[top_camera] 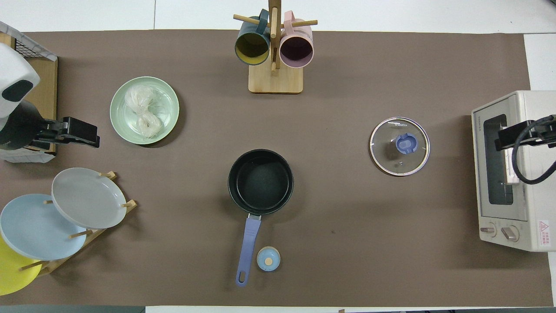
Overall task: Transfer vermicelli from plate to pot
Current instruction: 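Move the left gripper toward the vermicelli on the green plate, then grasp the vermicelli with the left gripper while the right gripper reaches the lid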
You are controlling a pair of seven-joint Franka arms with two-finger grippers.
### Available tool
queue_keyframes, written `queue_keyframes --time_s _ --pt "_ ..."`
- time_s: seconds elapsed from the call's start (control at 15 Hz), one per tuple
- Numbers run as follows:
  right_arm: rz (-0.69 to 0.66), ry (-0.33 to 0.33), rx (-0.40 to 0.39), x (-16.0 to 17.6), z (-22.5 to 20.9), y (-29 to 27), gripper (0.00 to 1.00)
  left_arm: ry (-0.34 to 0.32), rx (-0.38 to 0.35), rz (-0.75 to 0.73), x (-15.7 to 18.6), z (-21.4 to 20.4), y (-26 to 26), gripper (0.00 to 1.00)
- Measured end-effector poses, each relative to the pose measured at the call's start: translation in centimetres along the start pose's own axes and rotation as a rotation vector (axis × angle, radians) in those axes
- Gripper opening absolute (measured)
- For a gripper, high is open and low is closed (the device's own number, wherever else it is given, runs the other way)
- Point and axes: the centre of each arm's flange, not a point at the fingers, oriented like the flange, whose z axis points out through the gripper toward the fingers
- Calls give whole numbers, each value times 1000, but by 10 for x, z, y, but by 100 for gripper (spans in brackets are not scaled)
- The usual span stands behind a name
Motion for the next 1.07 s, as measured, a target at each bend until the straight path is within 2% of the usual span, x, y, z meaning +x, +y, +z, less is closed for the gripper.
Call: queue_keyframes --time_s 0.4,0.67,0.8,1.07 --pt "-1 0 0 0 0 0 100 29 -4 -4 4 0 0 100" --pt "-12 6 3 1 0 -7 100 48 -13 -30 21 22 0 100" --pt "-27 37 0 6 5 -15 100 46 -19 -38 48 54 -2 100" --pt "-43 77 17 11 21 -26 100 60 -33 -71 120 154 -16 100"
